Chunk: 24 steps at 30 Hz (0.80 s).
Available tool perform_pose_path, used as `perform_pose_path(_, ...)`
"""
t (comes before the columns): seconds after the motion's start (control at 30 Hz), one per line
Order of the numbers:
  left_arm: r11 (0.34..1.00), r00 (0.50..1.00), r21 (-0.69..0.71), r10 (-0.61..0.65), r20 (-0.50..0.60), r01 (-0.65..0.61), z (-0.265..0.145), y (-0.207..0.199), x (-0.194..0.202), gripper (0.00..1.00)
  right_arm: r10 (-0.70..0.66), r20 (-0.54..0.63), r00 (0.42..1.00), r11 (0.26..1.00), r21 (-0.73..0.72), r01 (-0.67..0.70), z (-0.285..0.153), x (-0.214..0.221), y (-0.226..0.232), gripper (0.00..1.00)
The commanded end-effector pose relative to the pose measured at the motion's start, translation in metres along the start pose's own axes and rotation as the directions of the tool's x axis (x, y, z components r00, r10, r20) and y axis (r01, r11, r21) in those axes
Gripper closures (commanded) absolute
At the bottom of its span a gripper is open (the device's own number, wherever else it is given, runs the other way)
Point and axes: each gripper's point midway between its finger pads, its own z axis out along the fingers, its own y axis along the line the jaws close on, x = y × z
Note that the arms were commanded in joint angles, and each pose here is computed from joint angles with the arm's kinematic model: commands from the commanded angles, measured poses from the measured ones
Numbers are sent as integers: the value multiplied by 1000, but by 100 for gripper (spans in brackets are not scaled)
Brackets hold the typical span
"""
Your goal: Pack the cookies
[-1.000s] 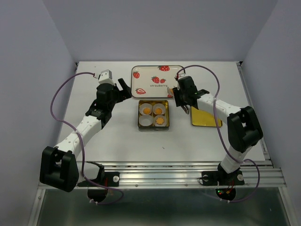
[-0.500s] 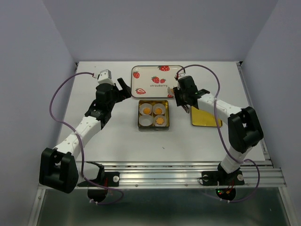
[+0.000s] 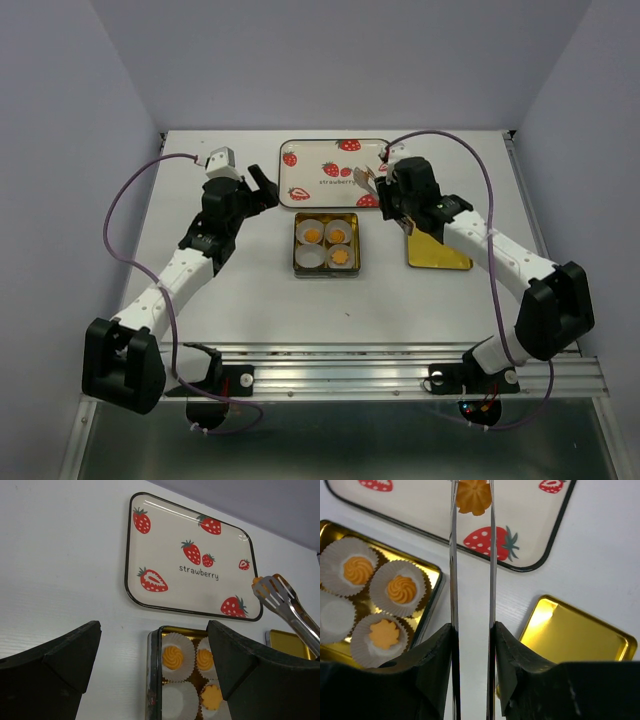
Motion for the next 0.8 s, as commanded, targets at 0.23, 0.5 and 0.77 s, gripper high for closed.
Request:
perform_pose_path(0.23, 998, 998, 44, -44, 50, 42, -14, -7, -9, 1, -230, 52, 972, 912, -336, 234, -60, 32, 122, 61)
perform_pose_path(0.5, 996, 998, 74, -59, 16, 58, -18, -11, 5, 1, -303, -26, 953, 877, -399, 268, -74, 72, 145, 62)
perform_pose_path(0.77, 994, 997, 84, -73, 8, 72, -20, -13, 10, 1, -328, -53, 943, 865, -418, 277, -76, 82, 150, 61)
